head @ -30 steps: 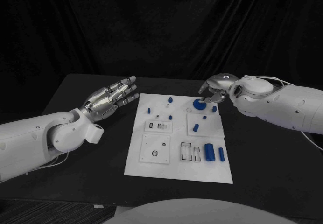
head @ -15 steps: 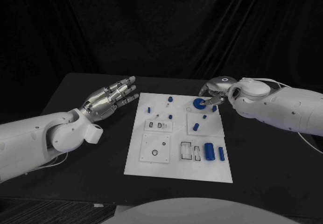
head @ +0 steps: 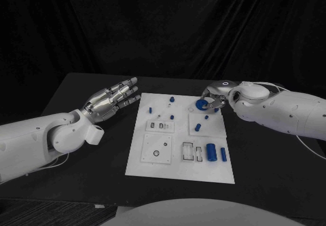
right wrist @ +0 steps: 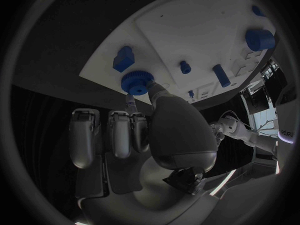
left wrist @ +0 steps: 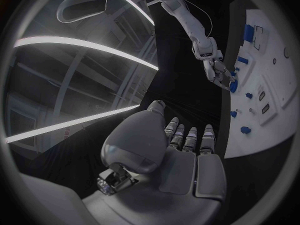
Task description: Assemble the parts on the task board
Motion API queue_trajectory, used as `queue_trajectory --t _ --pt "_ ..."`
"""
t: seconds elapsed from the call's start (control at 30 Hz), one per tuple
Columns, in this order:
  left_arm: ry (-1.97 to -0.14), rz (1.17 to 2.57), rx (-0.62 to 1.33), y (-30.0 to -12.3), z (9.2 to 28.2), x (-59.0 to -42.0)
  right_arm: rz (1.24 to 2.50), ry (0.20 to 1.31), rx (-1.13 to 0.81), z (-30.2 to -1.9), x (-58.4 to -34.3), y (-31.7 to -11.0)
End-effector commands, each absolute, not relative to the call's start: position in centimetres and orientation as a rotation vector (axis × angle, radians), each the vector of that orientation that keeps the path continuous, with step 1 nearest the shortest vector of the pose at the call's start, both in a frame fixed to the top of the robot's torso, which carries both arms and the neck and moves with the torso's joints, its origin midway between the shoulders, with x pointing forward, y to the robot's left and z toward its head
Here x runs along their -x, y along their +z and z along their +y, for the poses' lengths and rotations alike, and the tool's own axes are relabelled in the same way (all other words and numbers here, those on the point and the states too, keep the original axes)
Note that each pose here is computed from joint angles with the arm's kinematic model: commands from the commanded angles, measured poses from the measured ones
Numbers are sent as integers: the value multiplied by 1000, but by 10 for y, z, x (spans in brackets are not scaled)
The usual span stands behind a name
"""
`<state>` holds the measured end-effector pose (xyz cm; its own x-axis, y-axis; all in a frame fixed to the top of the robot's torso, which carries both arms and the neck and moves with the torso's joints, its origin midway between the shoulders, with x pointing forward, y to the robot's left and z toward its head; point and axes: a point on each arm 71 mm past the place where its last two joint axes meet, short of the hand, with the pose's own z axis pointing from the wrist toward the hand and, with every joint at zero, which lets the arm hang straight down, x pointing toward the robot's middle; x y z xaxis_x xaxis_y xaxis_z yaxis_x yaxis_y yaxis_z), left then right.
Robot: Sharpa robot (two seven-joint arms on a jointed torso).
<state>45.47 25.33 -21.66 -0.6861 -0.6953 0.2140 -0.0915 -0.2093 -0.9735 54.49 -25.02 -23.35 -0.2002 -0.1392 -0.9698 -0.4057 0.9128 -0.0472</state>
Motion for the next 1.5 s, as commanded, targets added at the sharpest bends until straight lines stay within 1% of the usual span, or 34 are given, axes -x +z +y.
queue_trajectory --t 0.03,0.4,0.87,1.17,1.3,1.5 --pt "-1975 1640 919 -216 252 -453 1795 227 397 -252 -545 -237" --pt "-1977 1646 921 -217 252 -453 1819 229 403 -252 -543 -245" --pt "-1979 1649 922 -218 252 -453 1778 293 428 -241 -538 -240" --pt "-1976 1652 923 -218 252 -453 1724 357 462 -219 -537 -221" --pt "-1980 1656 922 -218 251 -453 1698 393 492 -200 -539 -213" --pt "-1981 1661 922 -219 250 -453 1675 434 532 -177 -543 -207"
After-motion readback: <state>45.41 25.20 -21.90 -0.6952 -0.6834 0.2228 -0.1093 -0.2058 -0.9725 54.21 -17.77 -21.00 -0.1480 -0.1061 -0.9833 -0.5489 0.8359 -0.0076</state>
